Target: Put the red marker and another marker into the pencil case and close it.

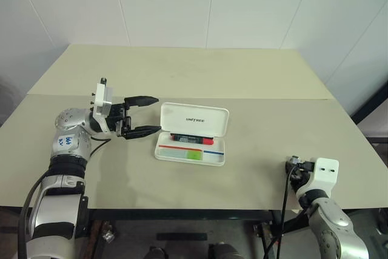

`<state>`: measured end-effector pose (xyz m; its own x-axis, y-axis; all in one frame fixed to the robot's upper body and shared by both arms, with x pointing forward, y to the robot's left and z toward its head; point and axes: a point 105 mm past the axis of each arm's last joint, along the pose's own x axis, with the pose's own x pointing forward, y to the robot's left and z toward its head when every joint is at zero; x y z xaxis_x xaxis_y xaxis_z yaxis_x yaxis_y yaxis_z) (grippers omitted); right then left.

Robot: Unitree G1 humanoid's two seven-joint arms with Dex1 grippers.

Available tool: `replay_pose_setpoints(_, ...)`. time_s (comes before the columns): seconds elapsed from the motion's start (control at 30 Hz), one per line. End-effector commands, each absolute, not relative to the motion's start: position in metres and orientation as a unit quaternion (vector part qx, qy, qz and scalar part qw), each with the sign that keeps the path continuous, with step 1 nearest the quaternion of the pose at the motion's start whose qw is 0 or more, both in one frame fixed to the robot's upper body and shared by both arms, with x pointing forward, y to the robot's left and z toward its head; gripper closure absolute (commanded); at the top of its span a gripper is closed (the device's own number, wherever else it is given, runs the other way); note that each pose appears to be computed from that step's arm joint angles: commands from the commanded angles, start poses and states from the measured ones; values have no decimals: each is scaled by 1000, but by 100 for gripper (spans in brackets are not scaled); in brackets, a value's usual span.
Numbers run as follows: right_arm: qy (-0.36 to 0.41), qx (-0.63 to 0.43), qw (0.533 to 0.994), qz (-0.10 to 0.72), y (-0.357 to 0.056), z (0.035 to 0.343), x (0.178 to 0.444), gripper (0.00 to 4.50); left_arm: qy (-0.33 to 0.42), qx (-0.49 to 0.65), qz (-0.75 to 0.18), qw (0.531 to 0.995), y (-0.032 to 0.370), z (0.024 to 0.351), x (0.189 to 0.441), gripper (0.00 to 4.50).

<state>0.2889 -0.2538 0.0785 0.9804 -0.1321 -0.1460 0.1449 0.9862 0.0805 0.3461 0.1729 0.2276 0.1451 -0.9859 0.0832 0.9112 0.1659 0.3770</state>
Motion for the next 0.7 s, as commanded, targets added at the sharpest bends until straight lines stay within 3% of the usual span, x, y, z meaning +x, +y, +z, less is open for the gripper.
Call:
replay_pose_setpoints(0.03, 52, 20, 996, -72, -267, 91, 289, 389, -178, 128, -664, 715, 174, 236, 337, 0)
replay_pose_setpoints(0.07, 43, 12, 997, -65, -267, 97, 290, 414, -179, 126, -664, 715, 174, 236, 336, 0)
replay_pose_setpoints(0.23, -31, -25, 999, 19, -252, 147, 304, 415, -174, 120, -664, 717, 178, 231, 336, 0)
replay_pose_setpoints(0.37, -64, -53, 987, 136, -213, 173, 311, 415, -166, 115, -663, 721, 182, 224, 334, 0)
replay_pose_setpoints(0.6, -46, -146, 912, 380, -141, 170, 293, 415, -138, 130, -658, 729, 186, 205, 335, 0)
replay_pose_setpoints(0.7, -34, -168, 880, 443, -130, 167, 290, 415, -129, 134, -657, 731, 188, 199, 335, 0)
